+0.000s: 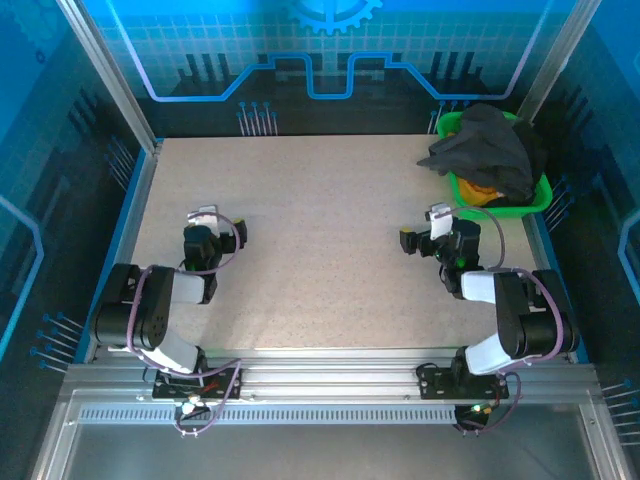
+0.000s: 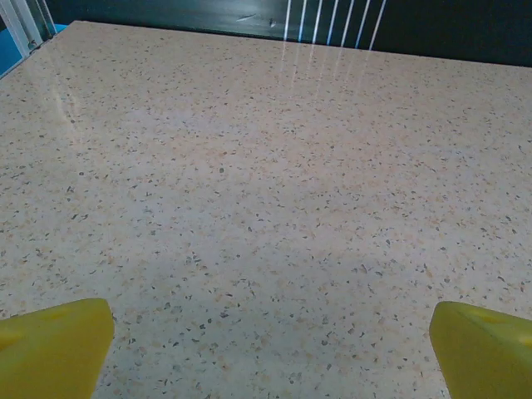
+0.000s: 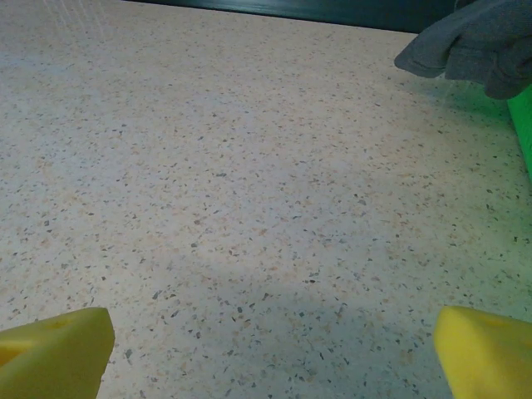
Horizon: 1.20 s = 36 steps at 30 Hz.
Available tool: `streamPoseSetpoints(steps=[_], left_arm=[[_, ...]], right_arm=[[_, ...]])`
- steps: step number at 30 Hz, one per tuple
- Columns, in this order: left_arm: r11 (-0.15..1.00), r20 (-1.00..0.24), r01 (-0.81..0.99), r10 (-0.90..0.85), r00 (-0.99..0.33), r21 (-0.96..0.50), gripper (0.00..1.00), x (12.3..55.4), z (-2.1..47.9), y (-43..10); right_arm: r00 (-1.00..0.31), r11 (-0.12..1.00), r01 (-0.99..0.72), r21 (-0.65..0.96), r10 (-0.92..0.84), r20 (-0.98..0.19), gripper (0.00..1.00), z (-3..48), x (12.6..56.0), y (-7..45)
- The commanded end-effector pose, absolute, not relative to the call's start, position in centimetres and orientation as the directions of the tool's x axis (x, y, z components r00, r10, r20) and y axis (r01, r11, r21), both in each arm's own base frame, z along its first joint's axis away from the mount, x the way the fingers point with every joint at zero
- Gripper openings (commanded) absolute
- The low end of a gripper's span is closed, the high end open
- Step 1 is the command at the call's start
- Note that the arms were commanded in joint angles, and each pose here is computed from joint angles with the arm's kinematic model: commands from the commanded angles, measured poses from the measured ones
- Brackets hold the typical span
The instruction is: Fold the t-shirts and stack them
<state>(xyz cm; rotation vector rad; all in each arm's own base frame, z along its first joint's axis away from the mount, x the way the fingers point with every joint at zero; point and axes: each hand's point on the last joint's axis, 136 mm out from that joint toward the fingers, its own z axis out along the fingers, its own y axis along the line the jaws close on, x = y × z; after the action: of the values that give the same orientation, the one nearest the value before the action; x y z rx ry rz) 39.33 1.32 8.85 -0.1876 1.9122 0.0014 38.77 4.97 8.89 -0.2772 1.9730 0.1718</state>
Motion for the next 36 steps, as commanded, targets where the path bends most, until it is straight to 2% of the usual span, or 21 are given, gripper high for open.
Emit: streamPoseSetpoints(steps=[1,21,24,26,27,28,30,31,32,33,34,35,36], left_arm=[[0.989,-0.944,-0.127,-0.110,-0.312,-0.073,0.99,39.5,9.5,1.3],[0.989,-0.944,-0.127,-0.111,-0.310,-0.074,0.99,39.6,9.6,1.3],[0.987,-0.953,-0.146,-0.113,-0.280,-0.074,0.99,39.2,10.3,1.6],[0.981,-0.961,-0.189,-0.086,-0.263,-0.036,0.99,38.6,12.8,1.7],[0.980,-0.962,-0.201,-0.060,-0.267,-0.005,0.99,38.3,14.2,1.4],[0.974,-0.973,-0.224,-0.057,-0.224,-0.005,0.99,38.0,16.8,1.0],[0.972,-0.992,-0.233,-0.050,-0.113,-0.022,0.99,37.9,22.9,-0.3],[0.960,-0.994,-0.273,-0.081,-0.074,-0.058,0.99,37.9,26.0,-0.3],[0.948,-0.980,-0.288,-0.169,-0.103,-0.134,0.99,38.1,28.3,-0.5],[0.942,-0.948,-0.274,-0.252,-0.197,-0.193,0.99,37.9,28.9,-1.1],[0.907,-0.898,-0.308,-0.367,-0.244,-0.287,0.99,37.4,30.2,-1.2],[0.874,-0.864,-0.307,-0.452,-0.223,-0.378,0.99,38.3,31.0,-1.2],[0.856,-0.825,-0.241,-0.510,-0.246,-0.457,0.99,39.3,31.4,-2.1]], right_arm=[[-0.370,0.973,-0.231,-0.009,-0.097,-0.924,1.00,9.5,39.4,4.1],[-0.369,0.973,-0.231,-0.010,-0.097,-0.924,1.00,9.5,39.4,4.1],[-0.392,0.992,-0.121,-0.029,-0.075,-0.917,1.00,10.5,39.8,2.7],[-0.403,0.993,-0.065,-0.097,-0.115,-0.908,1.00,13.8,39.7,2.8],[-0.344,0.989,-0.050,-0.138,-0.146,-0.928,1.00,16.6,39.5,3.4],[-0.225,0.986,-0.022,-0.168,-0.169,-0.960,1.00,21.3,39.0,4.2],[-0.072,0.993,0.051,-0.104,-0.100,-0.992,1.00,29.4,38.0,4.5],[-0.072,0.997,0.078,-0.008,-0.002,-0.997,1.00,32.3,37.9,4.0],[-0.135,0.991,0.089,0.101,0.112,-0.984,1.00,34.0,38.1,3.3],[-0.233,0.980,0.101,0.174,0.193,-0.953,1.00,34.3,38.0,2.8],[-0.306,0.932,0.250,0.262,0.332,-0.892,1.00,33.6,37.7,0.6],[-0.329,0.891,0.347,0.294,0.409,-0.851,1.00,32.8,38.0,-1.1],[-0.350,0.884,0.342,0.317,0.433,-0.830,1.00,32.6,38.9,-1.3]])
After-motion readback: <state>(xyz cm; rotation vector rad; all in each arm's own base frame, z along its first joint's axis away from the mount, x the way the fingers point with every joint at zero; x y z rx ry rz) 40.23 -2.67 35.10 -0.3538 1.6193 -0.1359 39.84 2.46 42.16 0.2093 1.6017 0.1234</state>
